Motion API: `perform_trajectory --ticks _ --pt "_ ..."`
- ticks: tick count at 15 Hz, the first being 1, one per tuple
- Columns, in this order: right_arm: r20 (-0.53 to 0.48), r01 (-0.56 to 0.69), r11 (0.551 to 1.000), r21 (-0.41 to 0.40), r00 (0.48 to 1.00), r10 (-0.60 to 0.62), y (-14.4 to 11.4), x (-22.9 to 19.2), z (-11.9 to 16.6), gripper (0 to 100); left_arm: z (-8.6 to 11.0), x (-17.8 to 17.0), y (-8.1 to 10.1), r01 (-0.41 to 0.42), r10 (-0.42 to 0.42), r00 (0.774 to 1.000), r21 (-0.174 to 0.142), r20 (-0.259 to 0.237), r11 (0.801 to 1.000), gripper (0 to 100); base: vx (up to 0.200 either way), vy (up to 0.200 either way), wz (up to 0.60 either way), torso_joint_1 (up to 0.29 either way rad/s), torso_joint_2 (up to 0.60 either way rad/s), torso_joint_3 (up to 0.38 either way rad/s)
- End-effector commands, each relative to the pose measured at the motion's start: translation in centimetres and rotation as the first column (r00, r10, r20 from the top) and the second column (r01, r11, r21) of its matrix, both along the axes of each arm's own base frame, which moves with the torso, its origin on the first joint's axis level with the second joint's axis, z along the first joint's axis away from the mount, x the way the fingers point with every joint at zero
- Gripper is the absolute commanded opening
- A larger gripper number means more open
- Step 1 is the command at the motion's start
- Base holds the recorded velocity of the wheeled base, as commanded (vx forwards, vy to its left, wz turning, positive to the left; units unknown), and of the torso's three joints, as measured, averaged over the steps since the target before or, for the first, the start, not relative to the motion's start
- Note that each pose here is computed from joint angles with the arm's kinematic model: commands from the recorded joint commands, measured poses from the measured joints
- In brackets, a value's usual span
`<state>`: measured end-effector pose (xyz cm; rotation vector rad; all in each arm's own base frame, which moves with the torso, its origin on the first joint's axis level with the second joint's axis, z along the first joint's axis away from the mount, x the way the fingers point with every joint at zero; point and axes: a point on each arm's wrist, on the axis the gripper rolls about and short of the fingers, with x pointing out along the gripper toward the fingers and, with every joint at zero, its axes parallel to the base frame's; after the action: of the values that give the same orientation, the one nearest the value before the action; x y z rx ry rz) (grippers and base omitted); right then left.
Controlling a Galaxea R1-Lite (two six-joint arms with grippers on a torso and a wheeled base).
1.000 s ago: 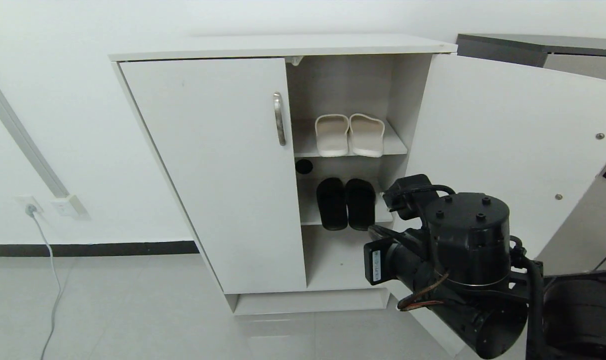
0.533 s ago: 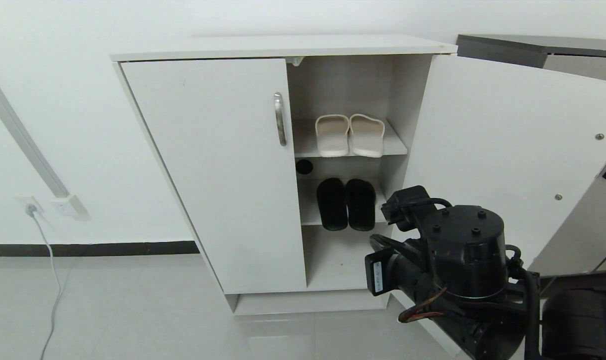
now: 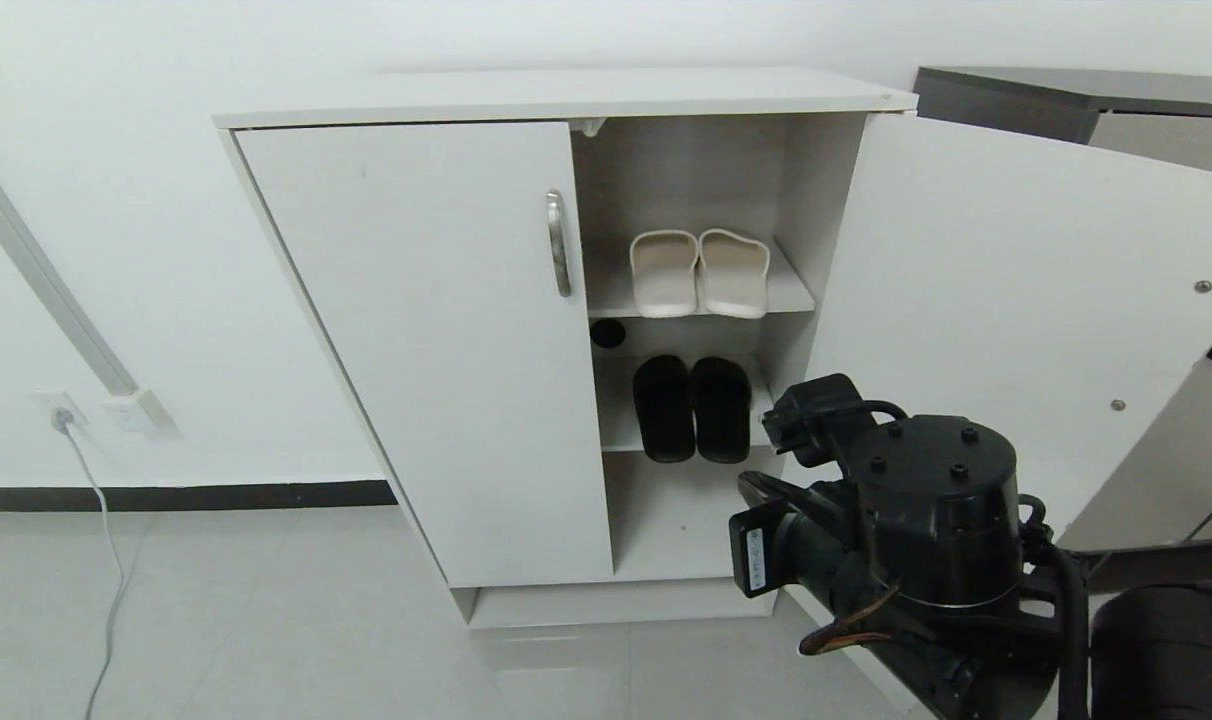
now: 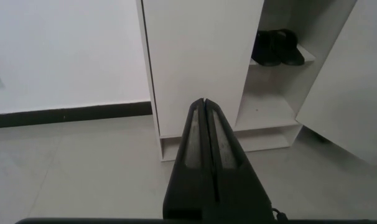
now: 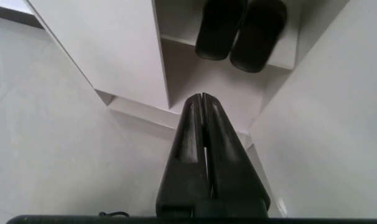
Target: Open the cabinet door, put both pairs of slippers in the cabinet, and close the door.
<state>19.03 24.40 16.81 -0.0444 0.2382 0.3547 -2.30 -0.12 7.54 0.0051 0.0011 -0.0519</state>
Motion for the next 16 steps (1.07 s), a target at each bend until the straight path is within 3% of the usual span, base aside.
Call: perform_trajectory --ticks 1,6,16 --pt "-0.002 0.001 1.0 -0.004 1.0 -0.001 0.03 0.07 -0.11 0 0.03 0.01 0.0 0.0 0.0 1.0 -0.001 0.001 1.0 0 0.0 0.0 0.0 0.022 -0.22 -0.378" --pt "-0.003 0.001 1.0 -0.005 1.0 -0.001 0.02 0.06 -0.15 0 0.03 0.01 0.0 0.0 0.0 1.0 -0.001 0.001 1.0 0 0.0 0.0 0.0 0.052 -0.51 -0.371" --pt "-0.004 0.001 1.0 -0.006 1.0 -0.001 0.0 0.05 -0.19 0 0.03 0.01 0.0 0.002 -0.002 1.0 0.001 0.001 1.0 0 0.0 0.0 0.0 0.145 -0.47 -0.328"
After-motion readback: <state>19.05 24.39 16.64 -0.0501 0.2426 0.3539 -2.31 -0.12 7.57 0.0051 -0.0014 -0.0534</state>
